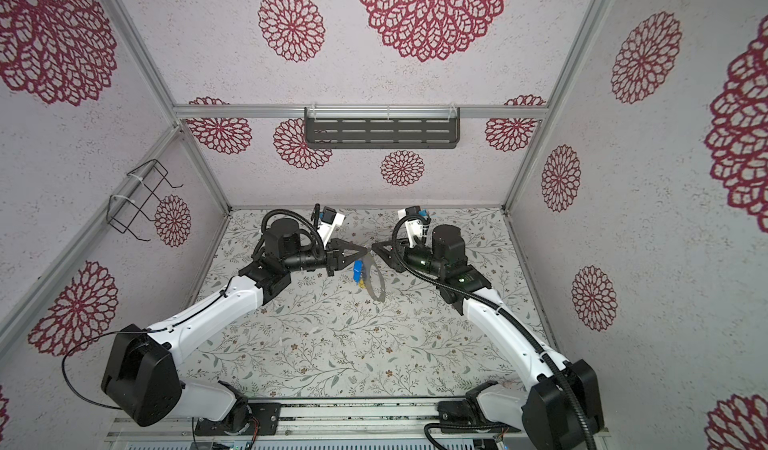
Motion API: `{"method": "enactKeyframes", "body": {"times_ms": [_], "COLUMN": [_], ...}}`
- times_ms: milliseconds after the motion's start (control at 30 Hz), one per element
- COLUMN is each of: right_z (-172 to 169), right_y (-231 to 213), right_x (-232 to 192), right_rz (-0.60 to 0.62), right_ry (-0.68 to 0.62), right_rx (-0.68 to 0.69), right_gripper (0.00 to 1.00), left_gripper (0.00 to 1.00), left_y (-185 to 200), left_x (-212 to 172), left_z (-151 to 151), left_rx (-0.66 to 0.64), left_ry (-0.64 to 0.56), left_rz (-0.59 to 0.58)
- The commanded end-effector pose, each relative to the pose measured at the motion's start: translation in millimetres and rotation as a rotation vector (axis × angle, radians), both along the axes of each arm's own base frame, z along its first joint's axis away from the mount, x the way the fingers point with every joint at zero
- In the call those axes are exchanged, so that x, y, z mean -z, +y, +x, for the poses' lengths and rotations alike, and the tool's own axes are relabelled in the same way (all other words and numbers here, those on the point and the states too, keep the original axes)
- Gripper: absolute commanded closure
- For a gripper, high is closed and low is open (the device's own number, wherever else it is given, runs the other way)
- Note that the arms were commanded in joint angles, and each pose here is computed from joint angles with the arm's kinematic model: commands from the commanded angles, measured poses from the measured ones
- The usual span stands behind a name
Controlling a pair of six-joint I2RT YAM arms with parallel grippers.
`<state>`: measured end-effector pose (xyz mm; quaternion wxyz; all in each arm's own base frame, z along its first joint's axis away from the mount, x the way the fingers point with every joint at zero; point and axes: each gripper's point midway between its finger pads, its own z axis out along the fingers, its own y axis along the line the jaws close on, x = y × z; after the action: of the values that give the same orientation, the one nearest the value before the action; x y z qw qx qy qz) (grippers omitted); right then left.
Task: Remove the keys from the keyring
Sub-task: 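Grasp the raised keyring plate with the right gripper beside the left gripper, then hold the keyring plate upright between both grippers above the table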
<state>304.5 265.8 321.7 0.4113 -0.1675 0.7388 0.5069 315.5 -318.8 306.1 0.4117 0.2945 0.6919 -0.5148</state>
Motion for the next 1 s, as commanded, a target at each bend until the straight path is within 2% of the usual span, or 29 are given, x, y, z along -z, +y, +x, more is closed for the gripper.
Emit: {"method": "enactKeyframes", "body": {"times_ms": [0,133,267,733,967], "right_z": [-5.5,-2.5,-2.9,-3.7,-4.9], "right_y": [3.6,5.4,5.8,9.9,9.6], "right_x": [-18.7,-12.7,-11.6,-13.8,-14.3], "right_rz": [0.052,0.047,0.055,0.086,0.091], "right_ry": [-0.053,-0.039,-0.038,-0.039,-0.042], "right_rx": [-0.047,-0.049,-0.053,-0.081,-0.084], "right_gripper": [0.75,0.81,0.83,0.80,0.93], "left_gripper": [1.00,1.00,1.00,1.00,1.00], "left_y": [-0.1,-1.7,-2.9,-7.1,-7.0], "left_x": [-25.3,-22.3,-21.0,-18.3,-19.0], "left_z": [4.6,6.0,6.8,9.6,11.6], "left_rx": [0.006,0.015,0.020,0.039,0.036], "left_ry": [-0.073,-0.063,-0.057,-0.039,-0.036], "left_rz": [-0.046,-0.044,-0.047,-0.059,-0.064]}}
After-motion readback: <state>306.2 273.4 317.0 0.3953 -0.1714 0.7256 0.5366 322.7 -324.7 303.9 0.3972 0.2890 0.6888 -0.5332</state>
